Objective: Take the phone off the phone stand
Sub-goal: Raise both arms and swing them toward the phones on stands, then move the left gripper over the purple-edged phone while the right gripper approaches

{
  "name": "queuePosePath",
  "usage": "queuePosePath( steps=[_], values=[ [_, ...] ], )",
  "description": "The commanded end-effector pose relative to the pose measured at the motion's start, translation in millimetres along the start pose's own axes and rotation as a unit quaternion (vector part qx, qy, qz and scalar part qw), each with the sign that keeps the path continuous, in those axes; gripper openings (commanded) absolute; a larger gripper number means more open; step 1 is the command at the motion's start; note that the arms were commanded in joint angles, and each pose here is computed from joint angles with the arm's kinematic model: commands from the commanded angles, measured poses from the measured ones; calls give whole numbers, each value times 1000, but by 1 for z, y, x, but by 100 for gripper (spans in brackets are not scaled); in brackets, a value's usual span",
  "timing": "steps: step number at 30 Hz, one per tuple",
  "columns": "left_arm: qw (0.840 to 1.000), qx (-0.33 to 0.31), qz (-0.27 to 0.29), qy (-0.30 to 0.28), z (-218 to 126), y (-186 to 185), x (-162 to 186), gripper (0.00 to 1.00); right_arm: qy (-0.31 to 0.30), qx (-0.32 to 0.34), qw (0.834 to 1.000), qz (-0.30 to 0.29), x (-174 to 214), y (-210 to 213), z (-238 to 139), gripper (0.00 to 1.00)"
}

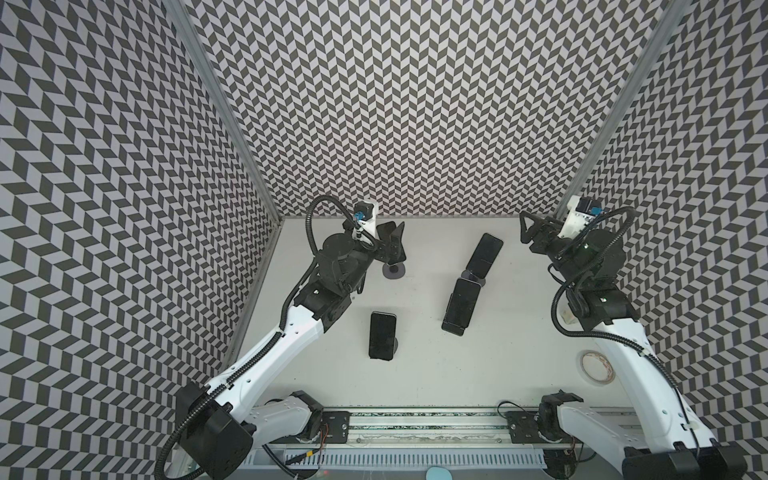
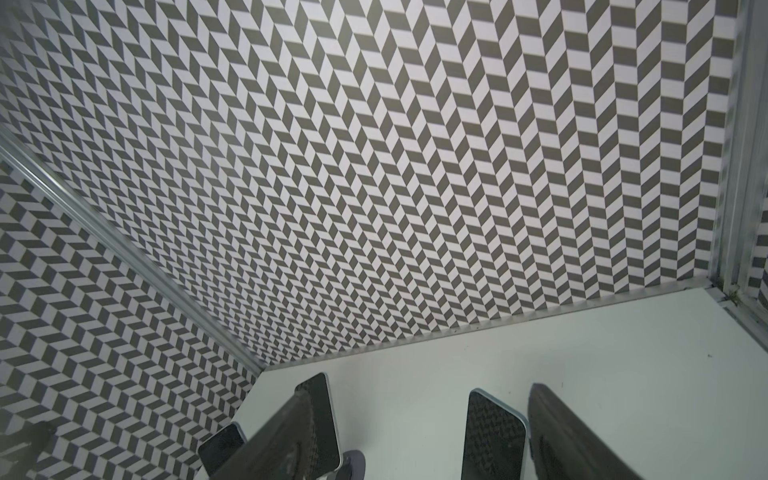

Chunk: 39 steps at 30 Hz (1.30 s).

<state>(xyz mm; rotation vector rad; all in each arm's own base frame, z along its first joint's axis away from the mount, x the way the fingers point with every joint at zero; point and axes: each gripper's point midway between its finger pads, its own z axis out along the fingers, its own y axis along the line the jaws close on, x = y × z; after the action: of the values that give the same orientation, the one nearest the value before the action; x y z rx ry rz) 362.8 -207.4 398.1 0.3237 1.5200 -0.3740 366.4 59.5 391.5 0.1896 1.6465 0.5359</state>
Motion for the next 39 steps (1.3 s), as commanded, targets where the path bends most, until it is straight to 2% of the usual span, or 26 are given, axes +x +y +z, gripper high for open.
queuePosePath(
  steps=[1,7,12,20,24,30,39],
  values=[
    [1000,21,-16,-7,0,-13,-18,92,37,-16,999,14,6,17,-3,79],
    [998,54,-28,-28,-5,-34,-41,91,72,-10,997,9,22,29,-12,79],
    [996,85,-31,-19,-6,-60,-43,91,123,-10,992,13,45,36,-27,79],
    [993,115,-33,22,9,-114,-15,92,138,8,990,14,48,33,-71,79],
    [989,136,-27,45,14,-140,-2,93,165,5,986,11,52,36,-91,79],
    [981,176,-22,74,8,-179,15,94,191,-10,981,43,65,39,-123,79],
    [981,127,-56,133,0,-210,62,94,276,-25,960,44,105,38,-158,80]
  ],
)
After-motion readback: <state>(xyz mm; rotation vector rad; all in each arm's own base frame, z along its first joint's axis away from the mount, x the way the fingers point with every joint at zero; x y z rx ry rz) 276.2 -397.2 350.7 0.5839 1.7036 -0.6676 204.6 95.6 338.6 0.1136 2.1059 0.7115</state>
